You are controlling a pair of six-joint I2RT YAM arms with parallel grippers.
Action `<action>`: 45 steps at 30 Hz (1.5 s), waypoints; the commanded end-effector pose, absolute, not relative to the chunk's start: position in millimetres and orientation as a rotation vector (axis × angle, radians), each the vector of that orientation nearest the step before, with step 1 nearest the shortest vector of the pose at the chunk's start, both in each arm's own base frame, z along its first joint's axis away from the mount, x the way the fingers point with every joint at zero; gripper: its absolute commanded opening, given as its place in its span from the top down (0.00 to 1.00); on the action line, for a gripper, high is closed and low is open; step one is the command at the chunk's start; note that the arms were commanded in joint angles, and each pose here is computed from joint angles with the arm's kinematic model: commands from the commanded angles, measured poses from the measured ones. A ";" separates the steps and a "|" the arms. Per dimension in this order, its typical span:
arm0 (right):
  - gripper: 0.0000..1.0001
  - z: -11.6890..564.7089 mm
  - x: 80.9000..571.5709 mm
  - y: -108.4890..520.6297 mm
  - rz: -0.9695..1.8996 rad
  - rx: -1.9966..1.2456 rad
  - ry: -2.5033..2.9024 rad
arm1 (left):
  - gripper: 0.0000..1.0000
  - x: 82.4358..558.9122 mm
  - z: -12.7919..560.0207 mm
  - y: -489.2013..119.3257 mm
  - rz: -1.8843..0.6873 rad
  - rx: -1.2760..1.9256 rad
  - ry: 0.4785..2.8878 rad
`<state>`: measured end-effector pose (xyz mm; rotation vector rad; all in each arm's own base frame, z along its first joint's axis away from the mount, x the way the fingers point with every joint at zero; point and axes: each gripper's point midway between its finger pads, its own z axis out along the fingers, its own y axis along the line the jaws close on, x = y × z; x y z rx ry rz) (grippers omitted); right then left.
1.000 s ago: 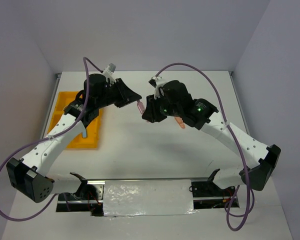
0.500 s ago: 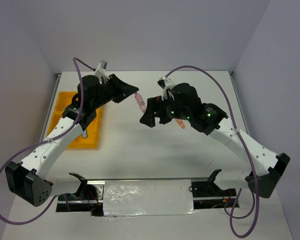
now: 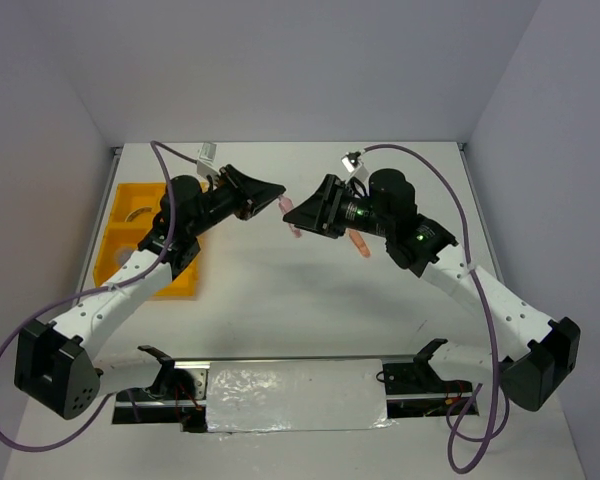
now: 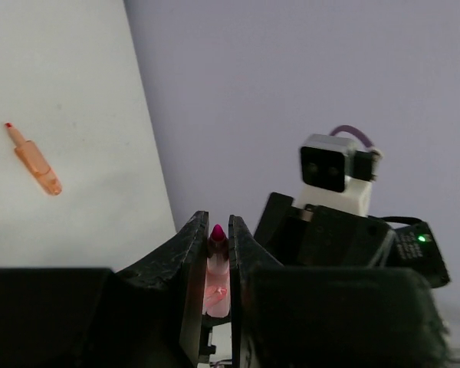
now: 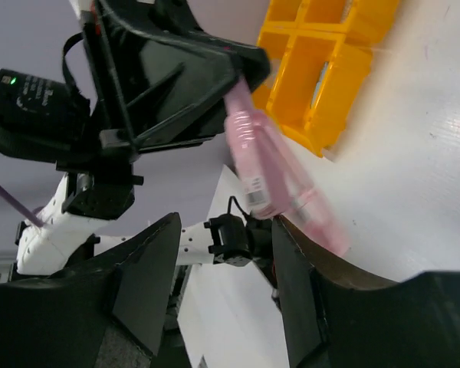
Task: Sort the stationery into containers
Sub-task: Open the pen cap from the pen, then close the pen cap on the pen.
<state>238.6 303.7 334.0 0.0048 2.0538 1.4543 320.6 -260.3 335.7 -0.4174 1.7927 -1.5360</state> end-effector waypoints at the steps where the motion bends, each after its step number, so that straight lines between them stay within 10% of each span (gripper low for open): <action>1: 0.42 348.7 241.8 309.5 1.542 0.062 2.005 | 1.00 305.8 385.5 -261.4 -1.654 -0.318 1.624; 10: 0.42 342.8 250.7 302.3 1.473 0.140 2.022 | 1.00 306.1 380.7 -264.7 -1.664 -0.313 1.636; 16: 0.67 351.4 253.9 311.8 1.555 0.121 1.963 | 1.00 306.4 381.0 -268.8 -1.684 -0.301 1.632; 26: 0.45 386.3 257.9 318.4 1.627 0.019 1.772 | 1.00 302.4 375.8 -270.8 -1.687 -0.296 1.643; 29: 0.54 386.4 261.2 317.7 1.608 0.024 1.768 | 1.00 301.3 375.5 -268.9 -1.675 -0.303 1.648; 31: 0.82 388.2 261.6 316.6 1.604 0.024 1.761 | 1.00 302.1 373.6 -267.8 -1.661 -0.316 1.660; 37: 1.00 393.3 257.0 310.7 1.587 0.018 1.740 | 1.00 305.1 365.0 -264.5 -1.621 -0.356 1.691; 39: 1.00 395.0 255.7 310.6 1.581 -0.005 1.738 | 0.86 307.7 363.5 -264.2 -1.605 -0.370 1.707; 42: 1.00 379.5 256.7 309.3 1.522 -0.002 1.825 | 0.12 315.1 354.9 -259.8 -1.521 -0.408 1.755; 45: 1.00 359.7 268.5 290.6 1.359 0.135 1.946 | 0.01 320.6 350.5 -254.3 -1.447 -0.455 1.800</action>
